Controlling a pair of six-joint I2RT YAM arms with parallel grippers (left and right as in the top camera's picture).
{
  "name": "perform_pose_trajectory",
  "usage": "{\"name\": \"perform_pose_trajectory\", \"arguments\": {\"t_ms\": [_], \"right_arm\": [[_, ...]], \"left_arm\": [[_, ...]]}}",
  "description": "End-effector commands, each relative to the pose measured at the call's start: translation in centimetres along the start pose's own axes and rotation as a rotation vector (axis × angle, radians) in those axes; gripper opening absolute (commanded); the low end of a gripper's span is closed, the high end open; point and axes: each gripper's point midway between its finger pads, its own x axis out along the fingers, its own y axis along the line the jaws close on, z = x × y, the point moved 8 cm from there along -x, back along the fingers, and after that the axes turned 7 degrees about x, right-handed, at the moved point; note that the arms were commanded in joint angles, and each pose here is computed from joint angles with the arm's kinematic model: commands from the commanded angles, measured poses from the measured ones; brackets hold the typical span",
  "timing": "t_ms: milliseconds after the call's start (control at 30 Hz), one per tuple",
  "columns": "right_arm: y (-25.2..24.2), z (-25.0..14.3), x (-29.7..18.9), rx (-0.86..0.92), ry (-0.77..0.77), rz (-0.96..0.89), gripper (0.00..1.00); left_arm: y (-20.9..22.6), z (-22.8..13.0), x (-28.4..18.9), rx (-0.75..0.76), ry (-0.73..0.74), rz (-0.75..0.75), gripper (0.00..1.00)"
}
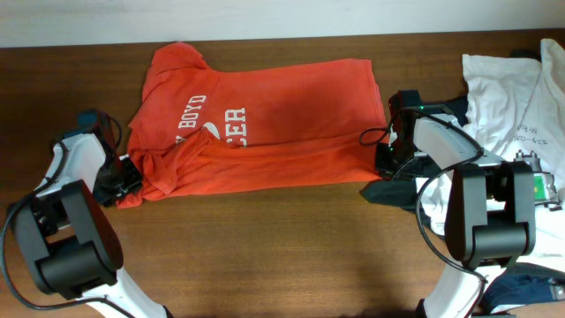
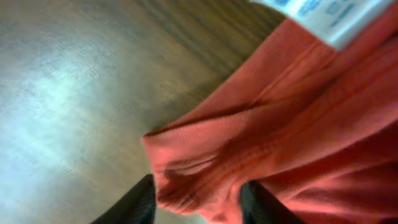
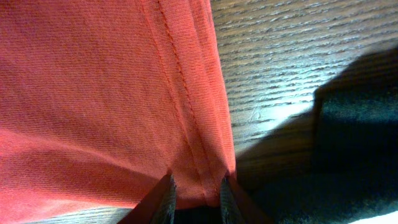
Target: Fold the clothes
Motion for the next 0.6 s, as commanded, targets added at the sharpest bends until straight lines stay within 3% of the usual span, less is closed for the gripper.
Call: {"name": "perform_pose_trajectory", "arguments": {"t_ms": [0,33,67,100,233,267,300,467,567], "right_arm": [[-0.3,-0.1,0.3,0.004,0.016,0.0,0.29],[-0.3,-0.1,0.3,0.004,0.016,0.0,0.28],[-0.3,-0.1,0.3,0.004,0.016,0.0,0.28],[-0.3,-0.1,0.3,0.004,0.017,-0.001,0.29],[-0.3,-0.2,0.3,0.004,0.023,-0.003,0.28],[-0.3,-0.3,0.3,0.004,0.024,-0.004,0.28],[-0.4,-0.4,0.3,0.004,0.031,-0.006,0.28],[-1.3,-3.0,0.0,0.009,0.19,-0.066,0.28],[-1.0,-2.8,-0.3,0.011,0.187,-0.036,0.24]], "left_arm": [[-0.2,-0.9,1.7,-0.001,0.028,-0.017,0.4],[-0.2,-0.9,1.9,-0.001,0.027,-0.016,0.27],[-0.2,-0.8,1.8,-0.004,0.019,-0.014,0.04],[0.0,-0.6,1.8,-0.005,0.007,0.007,0.0],[2.6,0.8,0.7,-0.015,-0.081,0.289,0.0],[3.0,0.7,0.4,-0.011,-0.075,0.336,0.05],[3.0,0.4,0.4,-0.004,-0.056,0.331,0.18],[3.1,-1.6,0.5,-0.002,0.08,0.265,0.19],[4.2,0.1,-2.5,-0.059,0.026,0.208,0.26]]}}
